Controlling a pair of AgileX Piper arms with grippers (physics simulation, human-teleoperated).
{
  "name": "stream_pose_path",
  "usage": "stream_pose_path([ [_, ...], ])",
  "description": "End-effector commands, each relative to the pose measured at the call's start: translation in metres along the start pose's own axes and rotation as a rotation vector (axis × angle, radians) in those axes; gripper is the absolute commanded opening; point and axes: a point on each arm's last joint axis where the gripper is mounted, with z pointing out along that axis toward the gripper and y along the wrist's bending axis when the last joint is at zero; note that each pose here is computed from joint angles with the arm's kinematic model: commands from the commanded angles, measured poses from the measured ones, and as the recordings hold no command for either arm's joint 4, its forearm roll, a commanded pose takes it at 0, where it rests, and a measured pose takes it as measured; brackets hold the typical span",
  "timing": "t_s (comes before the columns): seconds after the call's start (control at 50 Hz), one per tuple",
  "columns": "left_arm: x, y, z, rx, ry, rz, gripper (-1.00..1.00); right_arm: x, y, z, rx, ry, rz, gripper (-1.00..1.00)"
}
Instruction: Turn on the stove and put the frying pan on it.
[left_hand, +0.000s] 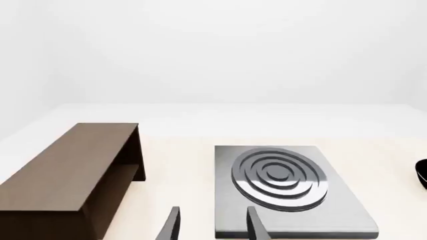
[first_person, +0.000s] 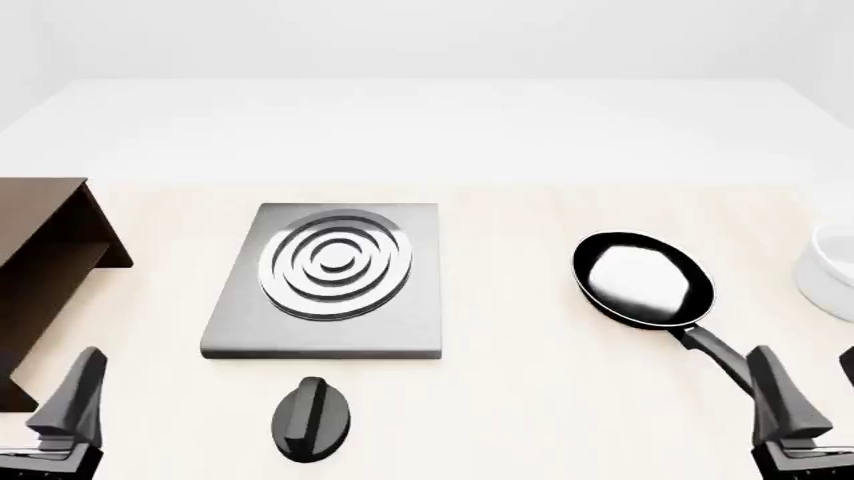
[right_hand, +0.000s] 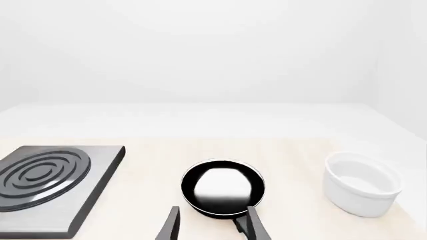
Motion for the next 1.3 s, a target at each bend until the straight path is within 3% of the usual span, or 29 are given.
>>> stream_pose_path([
  [0.02,-0.001,0.0,0.0,-0.003,-0.003,0.017,1.0,0.001,0.0,0.001,0.002,0.004,-0.003,1.0],
  [0.16,-0.001,0.001,0.0,-0.013,-0.002,0.005,1.0,0.002,0.0,0.0,0.002,0.005,-0.003,1.0],
  [0.22,0.001,0.002,0.004,-0.033,0.023,0.044,1.0,0.002,0.0,0.0,0.002,0.005,-0.004,1.0],
  [0.24,0.0,0.0,0.006,-0.007,0.025,0.056,1.0,-0.001,0.0,0.0,0.002,0.005,0.006,1.0],
  [0.32,0.002,0.002,0.005,-0.035,0.032,-0.016,1.0,-0.001,0.0,0.001,0.003,0.007,-0.009,1.0],
  [0.38,0.001,0.002,0.005,-0.029,0.028,0.011,1.0,-0.002,0.0,0.001,0.003,0.006,-0.008,1.0],
  [0.48,0.005,-0.001,0.019,0.021,0.099,0.041,1.0,-0.001,0.0,0.0,0.003,0.006,-0.007,1.0],
  [0.5,0.009,-0.004,0.028,0.048,0.144,0.013,1.0,-0.001,0.0,0.0,0.003,0.006,-0.008,1.0],
  [0.54,0.009,-0.009,0.034,0.099,0.171,0.043,1.0,-0.001,0.0,0.0,0.002,0.006,-0.008,1.0],
  [0.58,-0.002,-0.009,0.036,0.098,0.168,0.044,1.0,-0.002,0.0,0.0,0.002,0.005,-0.007,1.0],
  [0.6,-0.004,-0.011,0.045,0.108,0.203,0.043,1.0,-0.002,0.0,0.0,0.002,0.005,-0.007,1.0],
  [0.74,-0.006,-0.019,0.085,0.148,0.31,0.083,1.0,-0.002,0.0,0.0,0.002,0.005,-0.008,1.0],
  [0.82,0.005,-0.027,0.098,0.207,0.359,0.206,1.0,-0.002,0.0,0.0,0.002,0.005,-0.007,1.0],
  [0.9,0.047,-0.035,0.112,0.27,0.516,0.301,1.0,-0.001,0.0,0.001,0.003,0.007,-0.006,1.0],
  [0.98,0.069,-0.038,0.112,0.307,0.586,0.351,1.0,-0.005,0.0,0.002,0.002,0.007,-0.006,1.0],
  [1.12,0.068,-0.044,0.11,0.351,0.628,0.362,1.0,-0.001,0.0,0.001,0.002,0.007,-0.006,1.0],
  [1.22,0.079,-0.046,0.109,0.378,0.663,0.402,1.0,-0.003,0.0,0.001,0.002,0.007,-0.006,1.0],
  [1.26,0.075,-0.042,0.103,0.372,0.623,0.431,1.0,-0.002,0.0,0.001,0.002,0.007,-0.006,1.0],
  [1.3,0.074,-0.047,0.107,0.386,0.64,0.411,1.0,-0.001,0.0,0.002,0.001,0.008,-0.005,1.0],
])
